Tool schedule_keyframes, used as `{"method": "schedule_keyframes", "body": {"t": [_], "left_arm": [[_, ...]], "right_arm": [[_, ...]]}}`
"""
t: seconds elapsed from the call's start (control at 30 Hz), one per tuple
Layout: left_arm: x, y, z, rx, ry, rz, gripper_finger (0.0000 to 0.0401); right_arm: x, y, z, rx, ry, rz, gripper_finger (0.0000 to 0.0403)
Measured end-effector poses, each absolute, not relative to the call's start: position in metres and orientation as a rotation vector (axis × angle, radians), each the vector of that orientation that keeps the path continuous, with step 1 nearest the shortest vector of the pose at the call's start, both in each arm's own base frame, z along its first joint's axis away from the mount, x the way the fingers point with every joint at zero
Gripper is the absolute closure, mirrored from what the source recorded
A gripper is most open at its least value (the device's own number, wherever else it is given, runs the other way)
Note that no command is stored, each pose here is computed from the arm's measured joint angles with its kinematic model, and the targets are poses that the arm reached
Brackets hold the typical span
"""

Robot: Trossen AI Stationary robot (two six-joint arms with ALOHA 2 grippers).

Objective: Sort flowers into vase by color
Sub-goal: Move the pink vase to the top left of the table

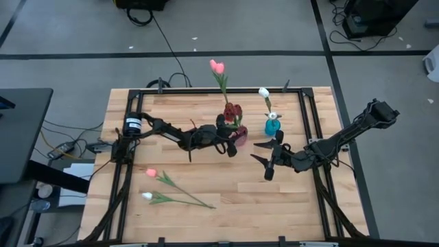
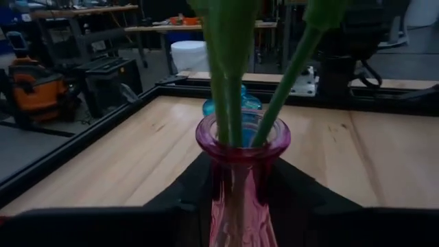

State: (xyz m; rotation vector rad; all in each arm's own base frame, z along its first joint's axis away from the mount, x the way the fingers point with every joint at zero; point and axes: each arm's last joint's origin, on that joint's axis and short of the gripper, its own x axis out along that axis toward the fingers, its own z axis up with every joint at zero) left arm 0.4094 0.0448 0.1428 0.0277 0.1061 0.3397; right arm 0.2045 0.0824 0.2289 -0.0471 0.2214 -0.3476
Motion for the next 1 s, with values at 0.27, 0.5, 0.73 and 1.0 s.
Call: {"method": "schedule_keyframes", "body": {"t": [0.27, 0.5, 0.73, 1.0], "left_arm": [[0.371, 0.046, 0.157, 0.013, 0.141, 0.319, 0.0297], [0.297, 0.058, 0.177, 0.031, 0.181, 0.478, 0.0285], [0.237, 0.091, 0.181, 0.051, 0.163, 0.705, 0.0283], [0.217, 0.154, 0.174, -0.011, 0.189, 0.794, 0.0284]], "right_arm": [[0.203, 0.087, 0.229, -0.027, 0.215, -0.333, 0.0192], [0.201, 0.090, 0.230, -0.025, 0.208, -0.314, 0.0192], [0.204, 0.086, 0.232, -0.010, 0.190, -0.330, 0.0192], [0.208, 0.079, 0.233, -0.014, 0.186, -0.317, 0.0192]]}}
